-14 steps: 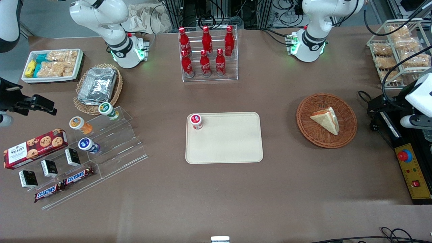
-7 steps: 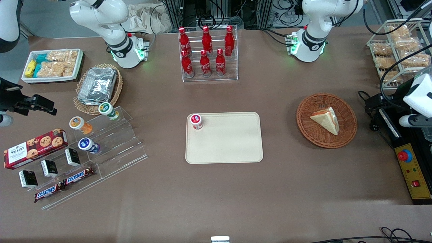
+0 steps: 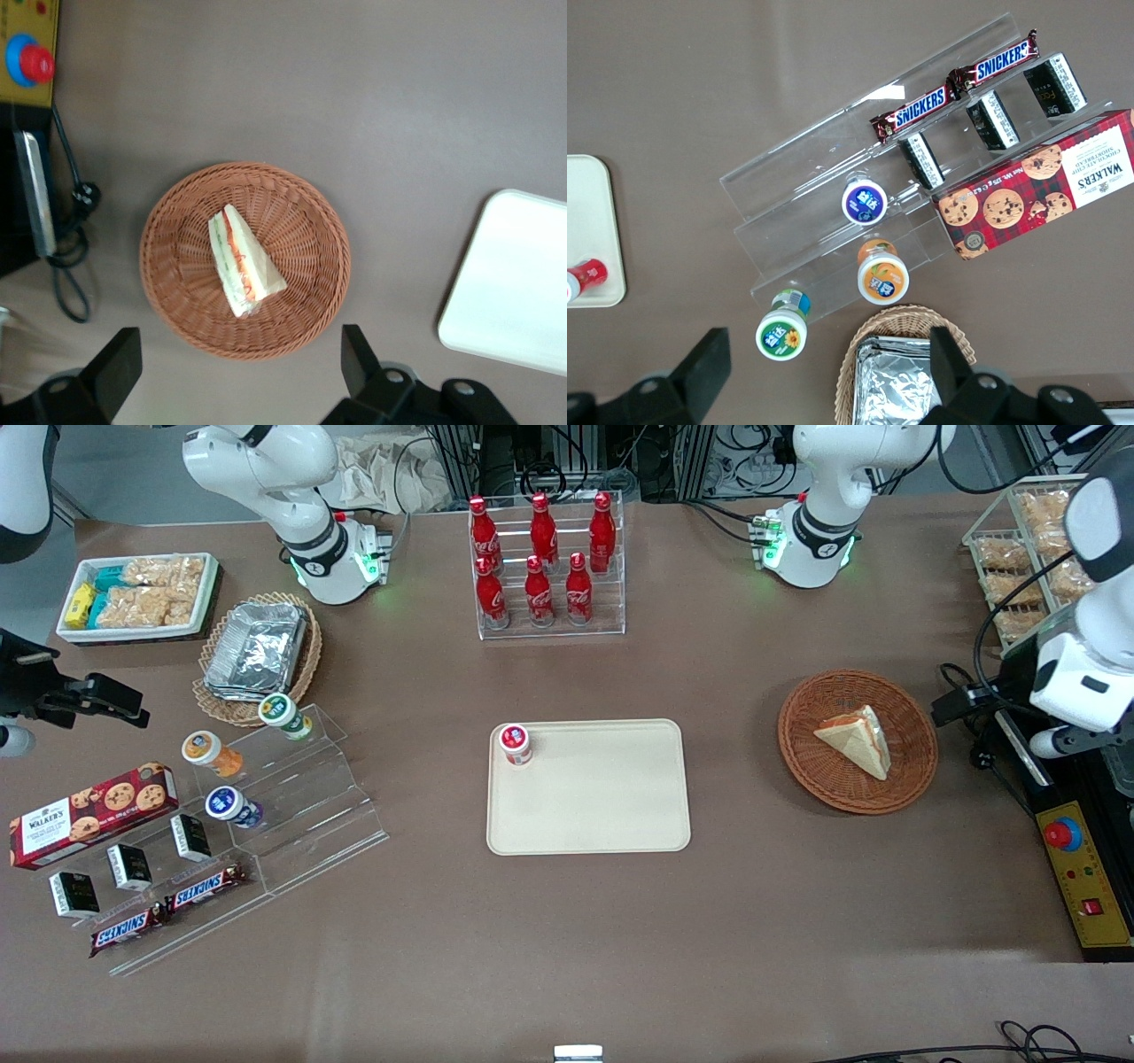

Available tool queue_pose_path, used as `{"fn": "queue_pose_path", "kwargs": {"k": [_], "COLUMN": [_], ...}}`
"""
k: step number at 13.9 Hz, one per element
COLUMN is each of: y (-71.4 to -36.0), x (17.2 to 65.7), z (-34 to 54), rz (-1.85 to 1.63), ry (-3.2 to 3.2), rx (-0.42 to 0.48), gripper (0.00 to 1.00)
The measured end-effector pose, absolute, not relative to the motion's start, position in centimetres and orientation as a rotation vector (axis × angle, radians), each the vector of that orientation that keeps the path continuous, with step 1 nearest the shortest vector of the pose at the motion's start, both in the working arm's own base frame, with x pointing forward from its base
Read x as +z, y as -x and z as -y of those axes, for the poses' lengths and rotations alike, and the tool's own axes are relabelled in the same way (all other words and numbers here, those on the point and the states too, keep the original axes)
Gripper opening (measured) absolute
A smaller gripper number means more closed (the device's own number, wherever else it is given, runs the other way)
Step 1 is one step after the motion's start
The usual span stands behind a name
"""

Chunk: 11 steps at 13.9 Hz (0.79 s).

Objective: Place sandwich from basket to tray
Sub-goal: 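Lower the open left gripper over the sandwich in the basket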

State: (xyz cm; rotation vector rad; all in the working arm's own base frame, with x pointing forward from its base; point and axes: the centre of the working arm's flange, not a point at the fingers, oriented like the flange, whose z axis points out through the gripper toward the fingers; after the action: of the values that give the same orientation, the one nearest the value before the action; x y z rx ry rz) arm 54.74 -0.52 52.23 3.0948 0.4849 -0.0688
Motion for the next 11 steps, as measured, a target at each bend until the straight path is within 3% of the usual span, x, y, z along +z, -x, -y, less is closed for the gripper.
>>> {"fn": "queue_pose_path", "kwargs": {"k": [4,11], "y": [-50.9,-47.7], "x": [45.2,37.2], "z": [0.3,-1.7], "rz": [-0.821,-1.204], "ry": [-3.02,-2.896], "rx": [-0.056,-0.085], "gripper": [1.0,1.0]}}
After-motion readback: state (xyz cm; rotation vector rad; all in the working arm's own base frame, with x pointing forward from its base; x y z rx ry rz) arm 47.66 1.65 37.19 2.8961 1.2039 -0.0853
